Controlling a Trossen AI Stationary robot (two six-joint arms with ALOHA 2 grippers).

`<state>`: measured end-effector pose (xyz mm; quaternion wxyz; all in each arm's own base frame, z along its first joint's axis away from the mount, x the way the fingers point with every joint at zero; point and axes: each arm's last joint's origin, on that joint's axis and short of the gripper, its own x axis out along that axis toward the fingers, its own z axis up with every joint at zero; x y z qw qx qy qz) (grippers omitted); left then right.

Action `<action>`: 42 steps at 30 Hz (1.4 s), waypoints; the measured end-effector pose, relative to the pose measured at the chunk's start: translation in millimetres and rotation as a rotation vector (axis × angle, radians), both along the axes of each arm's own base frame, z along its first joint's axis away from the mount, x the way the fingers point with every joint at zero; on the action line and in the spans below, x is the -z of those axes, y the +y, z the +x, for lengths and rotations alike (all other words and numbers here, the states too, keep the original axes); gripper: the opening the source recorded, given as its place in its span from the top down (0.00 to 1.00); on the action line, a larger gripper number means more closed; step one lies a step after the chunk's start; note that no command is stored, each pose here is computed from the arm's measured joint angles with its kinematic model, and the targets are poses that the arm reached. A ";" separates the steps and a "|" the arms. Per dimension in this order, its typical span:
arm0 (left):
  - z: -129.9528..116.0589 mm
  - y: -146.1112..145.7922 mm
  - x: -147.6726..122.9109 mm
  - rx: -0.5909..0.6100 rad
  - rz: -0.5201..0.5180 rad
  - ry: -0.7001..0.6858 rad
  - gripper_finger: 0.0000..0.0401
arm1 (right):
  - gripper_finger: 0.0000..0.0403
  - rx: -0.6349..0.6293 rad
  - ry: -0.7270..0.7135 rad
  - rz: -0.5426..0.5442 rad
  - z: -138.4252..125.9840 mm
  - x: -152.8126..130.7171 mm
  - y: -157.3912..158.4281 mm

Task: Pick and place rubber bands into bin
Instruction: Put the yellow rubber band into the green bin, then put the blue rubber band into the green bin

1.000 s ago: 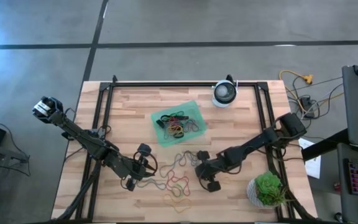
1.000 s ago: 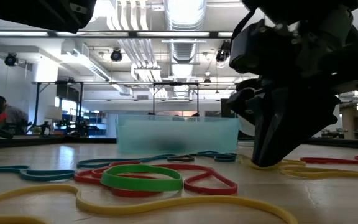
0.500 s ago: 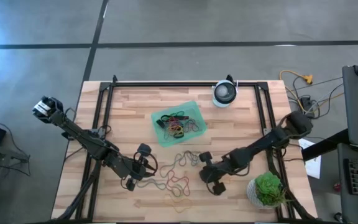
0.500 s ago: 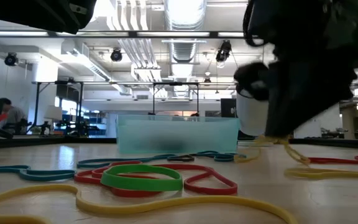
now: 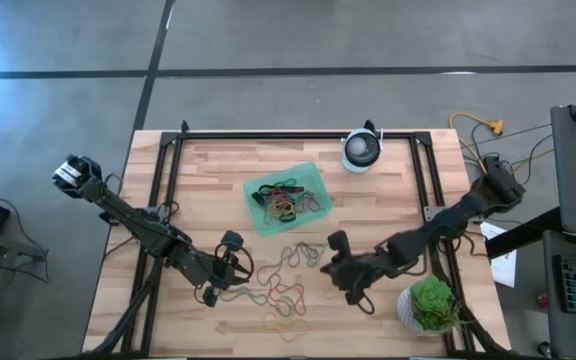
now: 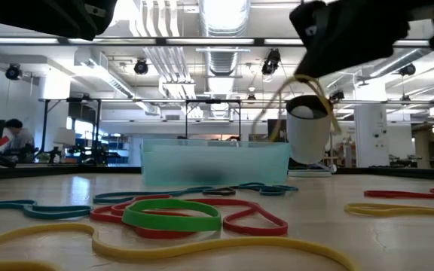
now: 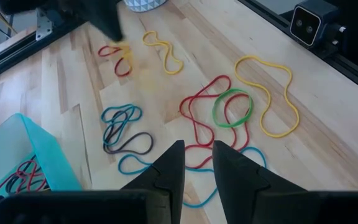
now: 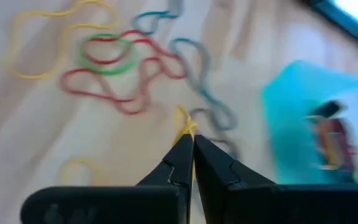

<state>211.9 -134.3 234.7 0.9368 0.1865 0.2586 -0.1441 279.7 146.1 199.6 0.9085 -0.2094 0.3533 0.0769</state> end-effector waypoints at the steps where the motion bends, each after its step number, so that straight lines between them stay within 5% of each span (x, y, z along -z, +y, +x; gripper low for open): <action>1: 0.0 0.0 0.0 0.000 0.000 0.000 0.83 | 0.98 0.006 -0.016 -0.025 -0.4 -2.6 -1.2; 10: 0.2 0.0 -0.2 0.000 -0.001 -0.003 0.83 | 0.98 0.113 -0.197 -0.260 6.7 -29.4 -23.4; 19: 0.2 0.0 -0.2 0.000 -0.001 -0.002 0.83 | 0.98 0.260 -0.311 -0.335 32.7 -46.2 -80.9; 31: 0.2 0.0 -0.2 0.000 -0.001 -0.002 0.83 | 0.98 0.425 -0.323 -0.067 42.3 -45.0 -153.0; 42: 0.2 0.0 -0.2 0.000 0.000 -0.002 0.83 | 0.86 0.480 -0.332 0.052 42.1 -44.3 -169.3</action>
